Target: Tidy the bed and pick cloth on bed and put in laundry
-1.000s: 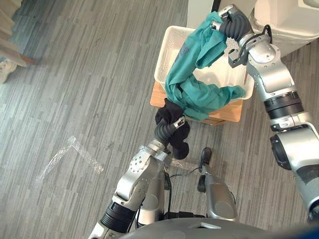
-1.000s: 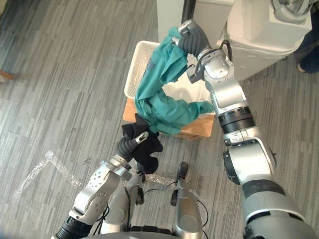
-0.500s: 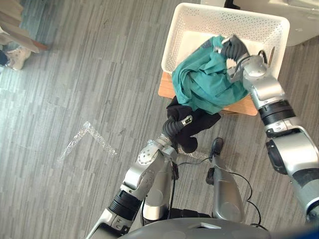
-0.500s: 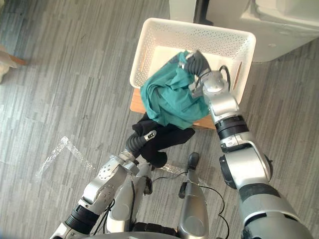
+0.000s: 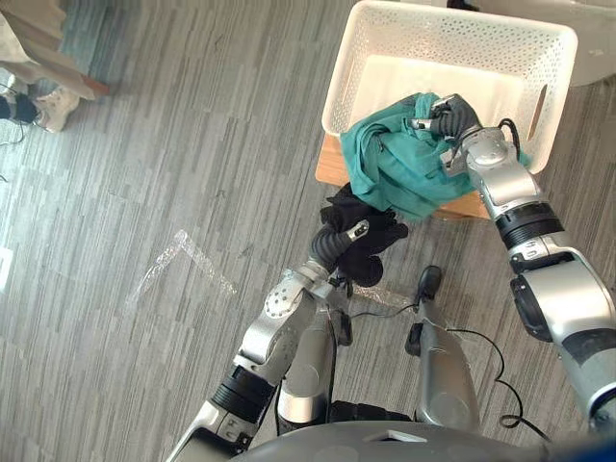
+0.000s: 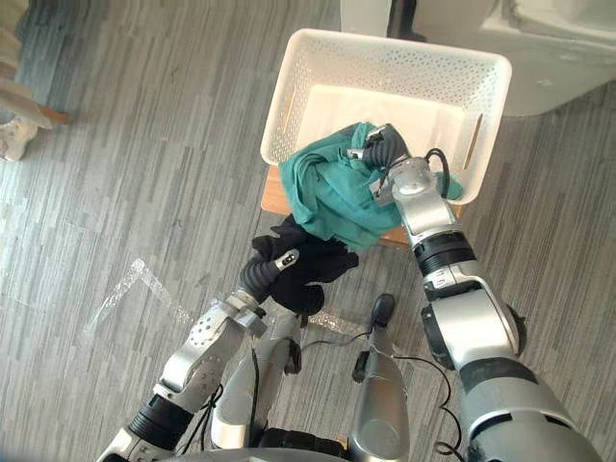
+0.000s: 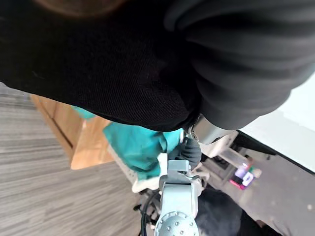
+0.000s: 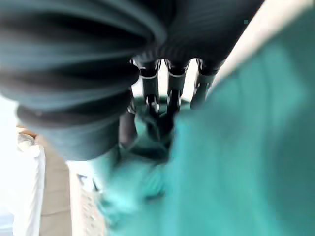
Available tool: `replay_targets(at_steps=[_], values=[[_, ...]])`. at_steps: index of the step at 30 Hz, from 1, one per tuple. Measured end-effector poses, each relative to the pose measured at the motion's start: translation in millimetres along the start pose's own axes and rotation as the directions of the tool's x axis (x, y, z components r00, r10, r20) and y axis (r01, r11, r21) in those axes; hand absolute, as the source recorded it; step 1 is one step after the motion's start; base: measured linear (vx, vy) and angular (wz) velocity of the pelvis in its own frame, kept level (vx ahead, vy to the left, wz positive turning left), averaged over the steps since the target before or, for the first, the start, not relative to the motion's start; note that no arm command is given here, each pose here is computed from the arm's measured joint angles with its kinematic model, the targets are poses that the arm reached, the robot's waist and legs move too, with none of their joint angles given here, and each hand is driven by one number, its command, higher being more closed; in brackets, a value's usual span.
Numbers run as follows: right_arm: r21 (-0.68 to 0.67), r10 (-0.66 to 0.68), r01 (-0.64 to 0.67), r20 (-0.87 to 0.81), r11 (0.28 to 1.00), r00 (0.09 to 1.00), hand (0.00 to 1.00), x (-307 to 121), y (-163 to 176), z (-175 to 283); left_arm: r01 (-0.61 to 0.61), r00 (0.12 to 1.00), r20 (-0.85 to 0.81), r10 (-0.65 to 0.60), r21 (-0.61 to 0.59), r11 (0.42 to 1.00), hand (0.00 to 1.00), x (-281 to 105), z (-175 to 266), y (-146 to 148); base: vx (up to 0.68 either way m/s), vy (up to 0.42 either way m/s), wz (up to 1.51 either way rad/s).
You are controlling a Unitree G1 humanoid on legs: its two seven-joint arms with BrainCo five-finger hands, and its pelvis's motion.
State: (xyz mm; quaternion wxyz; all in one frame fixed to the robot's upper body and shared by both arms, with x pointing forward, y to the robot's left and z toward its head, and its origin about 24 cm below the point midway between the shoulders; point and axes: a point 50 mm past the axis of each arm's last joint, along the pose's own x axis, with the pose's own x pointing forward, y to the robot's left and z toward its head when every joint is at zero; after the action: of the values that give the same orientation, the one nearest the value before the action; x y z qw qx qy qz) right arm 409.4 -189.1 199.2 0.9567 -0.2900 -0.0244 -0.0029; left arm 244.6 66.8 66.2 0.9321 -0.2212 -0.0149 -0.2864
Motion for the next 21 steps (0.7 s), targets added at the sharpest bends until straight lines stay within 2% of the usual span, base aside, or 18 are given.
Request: replay_targets(at_steps=[4, 10, 13, 14, 21], values=[[-0.071, -0.036, 0.038, 0.032, 0.997, 0.999, 0.00, -1, -11, 6, 0.006, 1.000, 0.028, -0.006, -0.003, 1.000, 1.00, -11, 5, -2, 0.00, -0.026, -0.14], [-0.050, -0.057, 0.066, 0.165, 0.997, 0.985, 0.00, -9, -19, 34, -0.035, 0.999, 0.028, 0.035, -0.013, 0.999, 1.00, -31, 4, 0, 0.02, -0.049, -0.19], [-0.029, -0.051, 0.057, 0.162, 0.998, 0.985, 0.00, -15, -18, 22, -0.054, 0.999, 0.001, 0.054, -0.015, 0.998, 1.00, -39, -1, 2, 0.04, -0.035, -0.17], [0.013, -0.068, 0.067, 0.081, 0.998, 0.994, 0.00, -25, -18, -16, -0.075, 0.997, 0.002, 0.075, -0.074, 0.994, 1.00, -52, -3, -1, 0.01, -0.008, -0.04], [0.046, -0.068, 0.064, 0.088, 0.997, 0.994, 0.00, -25, -20, -18, -0.091, 0.996, 0.001, 0.091, -0.079, 0.993, 1.00, -52, -3, 0, 0.00, 0.000, 0.00]])
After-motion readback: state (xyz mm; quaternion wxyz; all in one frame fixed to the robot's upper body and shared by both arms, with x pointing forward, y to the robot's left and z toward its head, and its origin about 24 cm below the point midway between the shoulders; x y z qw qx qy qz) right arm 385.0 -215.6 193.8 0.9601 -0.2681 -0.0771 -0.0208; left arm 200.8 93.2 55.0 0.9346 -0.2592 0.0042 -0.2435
